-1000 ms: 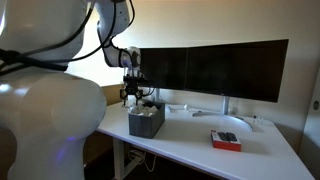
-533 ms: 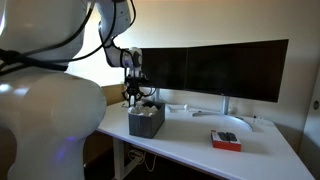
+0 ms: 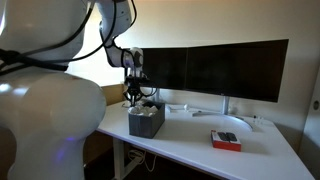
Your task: Put the shirts inside the basket
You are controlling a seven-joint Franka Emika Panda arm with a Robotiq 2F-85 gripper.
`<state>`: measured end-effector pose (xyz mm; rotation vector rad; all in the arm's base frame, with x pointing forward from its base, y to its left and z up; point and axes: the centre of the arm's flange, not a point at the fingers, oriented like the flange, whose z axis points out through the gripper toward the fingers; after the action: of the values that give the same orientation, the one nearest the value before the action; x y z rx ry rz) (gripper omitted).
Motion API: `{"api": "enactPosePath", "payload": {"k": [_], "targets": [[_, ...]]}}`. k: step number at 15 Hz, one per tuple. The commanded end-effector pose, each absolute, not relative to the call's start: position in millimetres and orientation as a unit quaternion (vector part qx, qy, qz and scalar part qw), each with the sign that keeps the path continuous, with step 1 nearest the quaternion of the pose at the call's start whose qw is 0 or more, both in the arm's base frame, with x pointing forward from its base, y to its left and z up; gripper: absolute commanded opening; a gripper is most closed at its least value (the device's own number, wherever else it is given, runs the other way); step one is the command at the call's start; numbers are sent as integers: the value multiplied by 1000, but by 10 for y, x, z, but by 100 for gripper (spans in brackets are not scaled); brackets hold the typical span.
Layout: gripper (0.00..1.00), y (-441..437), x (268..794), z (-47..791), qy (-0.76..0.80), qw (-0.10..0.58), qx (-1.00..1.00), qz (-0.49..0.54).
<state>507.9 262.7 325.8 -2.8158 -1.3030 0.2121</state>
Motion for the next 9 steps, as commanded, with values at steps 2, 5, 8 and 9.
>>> {"api": "enactPosePath", "payload": {"k": [2, 5, 8, 9], "targets": [[11, 2480, 5115, 3446, -414, 5, -909, 53], [10, 2333, 5235, 3686, -400, -20, -916, 28], [11, 2121, 5367, 3846, -378, -56, -924, 13], [10, 2055, 5392, 3850, -371, -66, -926, 14]]}}
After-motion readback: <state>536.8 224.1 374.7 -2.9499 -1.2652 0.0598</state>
